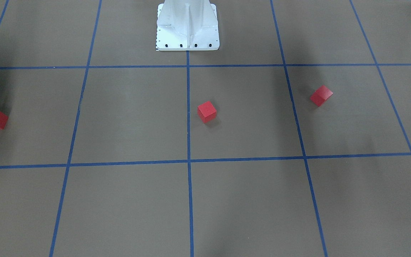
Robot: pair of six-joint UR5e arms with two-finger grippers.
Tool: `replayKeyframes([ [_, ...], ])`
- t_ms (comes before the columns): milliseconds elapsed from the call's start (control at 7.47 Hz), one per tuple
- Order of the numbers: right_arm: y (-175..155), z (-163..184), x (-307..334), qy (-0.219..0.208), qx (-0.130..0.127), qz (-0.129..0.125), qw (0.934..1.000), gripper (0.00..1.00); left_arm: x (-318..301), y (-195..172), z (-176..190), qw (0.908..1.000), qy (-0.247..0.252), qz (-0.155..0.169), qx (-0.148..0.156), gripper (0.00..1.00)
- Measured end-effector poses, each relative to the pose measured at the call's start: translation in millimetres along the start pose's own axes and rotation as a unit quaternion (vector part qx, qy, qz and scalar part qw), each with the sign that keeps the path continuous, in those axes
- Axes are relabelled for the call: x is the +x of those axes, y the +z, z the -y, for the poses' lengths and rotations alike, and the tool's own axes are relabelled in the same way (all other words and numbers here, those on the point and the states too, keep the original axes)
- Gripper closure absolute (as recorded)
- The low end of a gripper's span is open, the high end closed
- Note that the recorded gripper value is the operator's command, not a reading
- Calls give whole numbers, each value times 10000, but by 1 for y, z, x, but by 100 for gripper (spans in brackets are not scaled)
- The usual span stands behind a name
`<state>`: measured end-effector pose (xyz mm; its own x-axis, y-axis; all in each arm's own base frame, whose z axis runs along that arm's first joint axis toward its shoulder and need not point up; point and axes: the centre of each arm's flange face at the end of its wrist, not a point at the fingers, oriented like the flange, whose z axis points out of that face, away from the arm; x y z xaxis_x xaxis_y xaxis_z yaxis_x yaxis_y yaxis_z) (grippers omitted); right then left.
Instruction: Form red blocks into L shape at center
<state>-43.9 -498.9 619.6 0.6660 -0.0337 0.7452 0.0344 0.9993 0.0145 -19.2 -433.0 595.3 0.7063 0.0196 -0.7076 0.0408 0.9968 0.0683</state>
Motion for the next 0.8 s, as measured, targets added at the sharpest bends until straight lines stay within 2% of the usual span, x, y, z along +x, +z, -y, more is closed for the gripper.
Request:
replayKeyframes([
  [268,9,-1,-13,177,-77,-9,9998,1,0,0,-2,10000,-9,-6,3,0],
  [535,16,-5,-17,145,-87,-53,9998,1,-1,1,-5,10000,-14,-7,-5,0],
  [803,33,-10,-27,157,-210,-88,9996,1,-1,0,-5,10000,22,-14,23,0],
])
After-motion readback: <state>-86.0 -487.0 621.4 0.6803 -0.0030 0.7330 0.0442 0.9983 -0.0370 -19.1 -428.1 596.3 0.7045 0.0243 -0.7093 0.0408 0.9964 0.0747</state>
